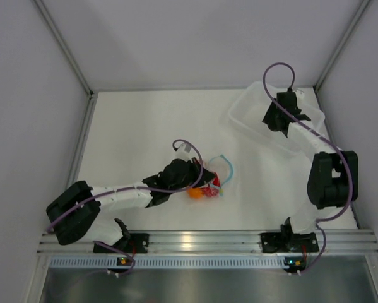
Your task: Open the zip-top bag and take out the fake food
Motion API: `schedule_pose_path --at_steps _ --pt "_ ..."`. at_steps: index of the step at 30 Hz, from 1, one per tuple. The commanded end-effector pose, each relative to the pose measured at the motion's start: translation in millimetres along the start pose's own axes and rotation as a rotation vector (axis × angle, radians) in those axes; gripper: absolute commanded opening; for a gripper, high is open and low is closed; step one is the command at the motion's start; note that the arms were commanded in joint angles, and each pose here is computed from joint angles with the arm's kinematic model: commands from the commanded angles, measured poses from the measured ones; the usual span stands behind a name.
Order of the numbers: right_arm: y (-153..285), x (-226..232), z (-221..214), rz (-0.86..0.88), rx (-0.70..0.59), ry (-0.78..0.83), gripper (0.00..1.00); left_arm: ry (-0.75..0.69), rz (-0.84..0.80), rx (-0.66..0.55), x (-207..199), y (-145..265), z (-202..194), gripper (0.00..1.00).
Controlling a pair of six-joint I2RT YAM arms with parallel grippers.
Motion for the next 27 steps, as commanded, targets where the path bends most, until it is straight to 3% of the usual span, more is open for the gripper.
schedule_pose_path --at_steps 1,5,11,14,16,20,25,27 --pt "-17.2 -6.7 35.1 -0.051 -0.035 -0.029 0.5 -0.029 -0.101 0.043 -27.7 0.2 2.6 0.0" --pt "-38.1 -6.2 26.2 -0.084 0.044 0.026 0.7 -0.023 -0.13 0.078 -33.2 5.2 -0.8 0.0" --pt "-31.5 -0.3 30.2 -0.023 0.088 0.066 0.83 -0.031 -0.154 0.084 -40.7 6.9 0.5 0.0" --pt "-10.1 2.9 40.9 0.03 0.051 0.054 0.84 -0.034 -0.171 0.085 -46.7 7.7 2.0 0.0" --pt "3.1 6.5 37.1 0.083 0.038 0.037 0.83 -0.032 -0.182 0.078 -50.6 9.1 3.9 0.0" --pt "71.7 44.2 27.1 0.342 -0.046 0.067 0.67 -0.02 -0.194 0.041 -56.9 12.8 10.1 0.0" --pt "123.6 73.4 -43.8 0.49 -0.023 0.132 0.49 -0.009 -0.214 0.018 -63.6 18.6 14.8 0.0" --pt "155.9 86.6 -59.1 0.601 -0.074 0.095 0.42 -0.007 -0.228 0.012 -67.5 22.1 16.6 0.0"
Point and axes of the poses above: each gripper's point midway between its finger pads, its own y axis back along the fingers, its own x axis along the line the jaws close on, z = x × y, the point moved 6 cm from there along y, back along the fingers, and after that the axes turned 8 degrees about y, right-handed, at the moved point
